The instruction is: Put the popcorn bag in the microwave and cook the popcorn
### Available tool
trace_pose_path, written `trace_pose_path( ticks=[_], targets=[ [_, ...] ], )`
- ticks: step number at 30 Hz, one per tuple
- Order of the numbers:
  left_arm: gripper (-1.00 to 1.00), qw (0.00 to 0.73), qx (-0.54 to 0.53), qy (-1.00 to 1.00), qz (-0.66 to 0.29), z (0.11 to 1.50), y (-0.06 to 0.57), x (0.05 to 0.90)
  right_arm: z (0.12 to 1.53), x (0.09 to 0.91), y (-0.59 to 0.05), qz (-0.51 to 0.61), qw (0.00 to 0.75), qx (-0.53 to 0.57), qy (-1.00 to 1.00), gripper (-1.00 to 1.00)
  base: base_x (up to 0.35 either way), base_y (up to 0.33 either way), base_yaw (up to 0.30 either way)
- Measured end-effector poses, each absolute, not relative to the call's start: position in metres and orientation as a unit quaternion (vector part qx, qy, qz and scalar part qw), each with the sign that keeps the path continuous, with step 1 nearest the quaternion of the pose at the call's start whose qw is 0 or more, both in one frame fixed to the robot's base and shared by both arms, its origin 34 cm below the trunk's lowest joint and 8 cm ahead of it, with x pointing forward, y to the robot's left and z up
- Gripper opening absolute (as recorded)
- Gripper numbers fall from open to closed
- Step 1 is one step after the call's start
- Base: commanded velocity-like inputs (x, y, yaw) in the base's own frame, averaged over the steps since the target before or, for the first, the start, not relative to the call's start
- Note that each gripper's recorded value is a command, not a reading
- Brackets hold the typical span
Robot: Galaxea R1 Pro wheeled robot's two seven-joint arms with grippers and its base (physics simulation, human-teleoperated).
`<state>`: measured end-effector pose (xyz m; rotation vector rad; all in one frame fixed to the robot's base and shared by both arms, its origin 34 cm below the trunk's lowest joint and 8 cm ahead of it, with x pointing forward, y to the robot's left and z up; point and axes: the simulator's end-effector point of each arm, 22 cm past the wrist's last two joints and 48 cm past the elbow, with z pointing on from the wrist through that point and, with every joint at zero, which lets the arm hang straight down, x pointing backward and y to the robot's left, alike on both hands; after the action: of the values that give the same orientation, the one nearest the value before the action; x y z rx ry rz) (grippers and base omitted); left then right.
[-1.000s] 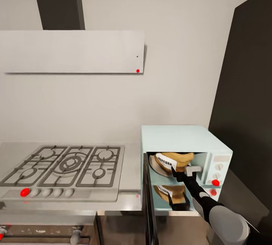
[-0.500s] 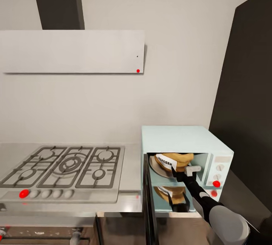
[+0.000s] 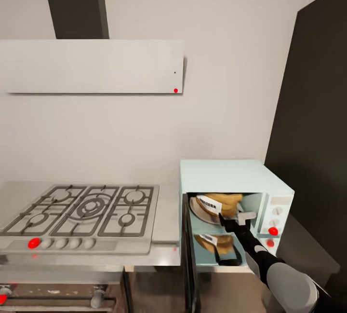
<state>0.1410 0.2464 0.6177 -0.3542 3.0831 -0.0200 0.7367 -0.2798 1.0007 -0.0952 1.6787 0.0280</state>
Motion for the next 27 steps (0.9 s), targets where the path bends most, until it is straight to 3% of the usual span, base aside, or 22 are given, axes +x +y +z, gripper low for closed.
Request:
trace_pose_path(
  ticks=[27],
  targets=[
    [1.0, 0.019, -0.114, 0.993, -0.009, 0.6178, 0.2422, 0.1411, 1.0012, 0.7364, -0.2784, 0.013, 0.669, -0.046, 0.742, 1.0, -0.337, 0.0, 0.0]
  ],
)
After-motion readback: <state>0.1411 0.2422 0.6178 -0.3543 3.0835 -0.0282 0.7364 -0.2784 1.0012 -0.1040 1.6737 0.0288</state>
